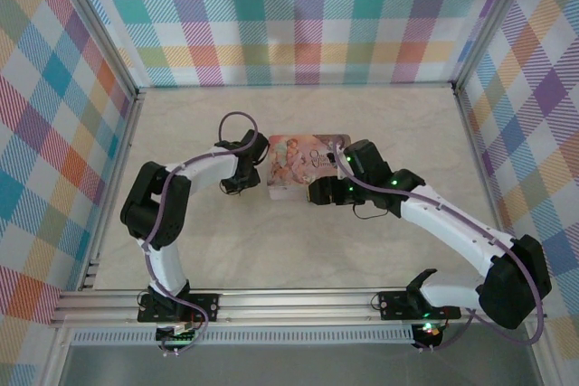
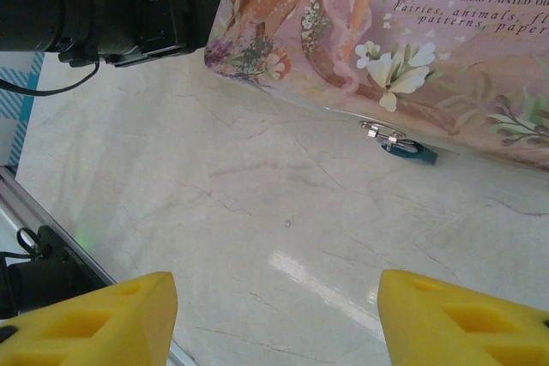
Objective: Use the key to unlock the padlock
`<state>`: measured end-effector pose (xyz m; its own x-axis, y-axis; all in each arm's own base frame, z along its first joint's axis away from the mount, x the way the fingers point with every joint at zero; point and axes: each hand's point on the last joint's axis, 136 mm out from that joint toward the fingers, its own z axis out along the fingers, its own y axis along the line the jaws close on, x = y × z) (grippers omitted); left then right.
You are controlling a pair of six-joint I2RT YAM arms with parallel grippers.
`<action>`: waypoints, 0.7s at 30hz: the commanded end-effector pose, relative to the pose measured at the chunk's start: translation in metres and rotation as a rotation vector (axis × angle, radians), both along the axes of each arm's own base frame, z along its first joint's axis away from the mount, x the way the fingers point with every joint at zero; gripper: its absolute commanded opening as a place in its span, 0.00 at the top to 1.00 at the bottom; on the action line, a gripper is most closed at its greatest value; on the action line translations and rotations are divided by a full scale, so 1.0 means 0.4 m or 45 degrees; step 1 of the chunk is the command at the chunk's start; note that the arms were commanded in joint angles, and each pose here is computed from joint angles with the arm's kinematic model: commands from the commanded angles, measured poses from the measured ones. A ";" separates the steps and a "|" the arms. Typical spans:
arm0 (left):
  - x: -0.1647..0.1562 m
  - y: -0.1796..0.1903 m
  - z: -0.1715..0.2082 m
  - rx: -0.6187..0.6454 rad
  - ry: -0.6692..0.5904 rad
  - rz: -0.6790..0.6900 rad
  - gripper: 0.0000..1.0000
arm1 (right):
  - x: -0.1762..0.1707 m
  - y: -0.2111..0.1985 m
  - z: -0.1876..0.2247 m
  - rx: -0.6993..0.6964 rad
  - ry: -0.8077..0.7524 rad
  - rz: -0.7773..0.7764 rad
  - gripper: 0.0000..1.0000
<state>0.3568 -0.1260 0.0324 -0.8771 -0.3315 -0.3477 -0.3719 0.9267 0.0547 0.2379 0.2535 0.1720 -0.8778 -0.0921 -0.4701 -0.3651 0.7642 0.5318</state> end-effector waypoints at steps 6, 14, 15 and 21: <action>0.004 0.041 -0.035 0.039 0.041 0.060 0.71 | -0.010 0.002 0.012 0.028 -0.030 0.010 0.36; -0.013 0.052 -0.060 0.034 0.073 0.050 1.00 | -0.009 -0.013 0.016 0.017 -0.051 -0.024 0.36; -0.015 0.053 -0.057 0.033 0.070 0.045 1.00 | -0.009 -0.013 0.015 0.017 -0.050 -0.024 0.36; -0.011 0.046 0.016 -0.004 -0.003 -0.003 1.00 | -0.006 -0.013 0.010 0.029 -0.049 -0.039 0.36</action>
<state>0.3606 -0.1135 0.0251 -0.8687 -0.3462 -0.3541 -0.3893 0.9194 0.0561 0.2350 0.2474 0.1732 -0.8690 -0.0706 -0.4898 -0.3609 0.7676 0.5297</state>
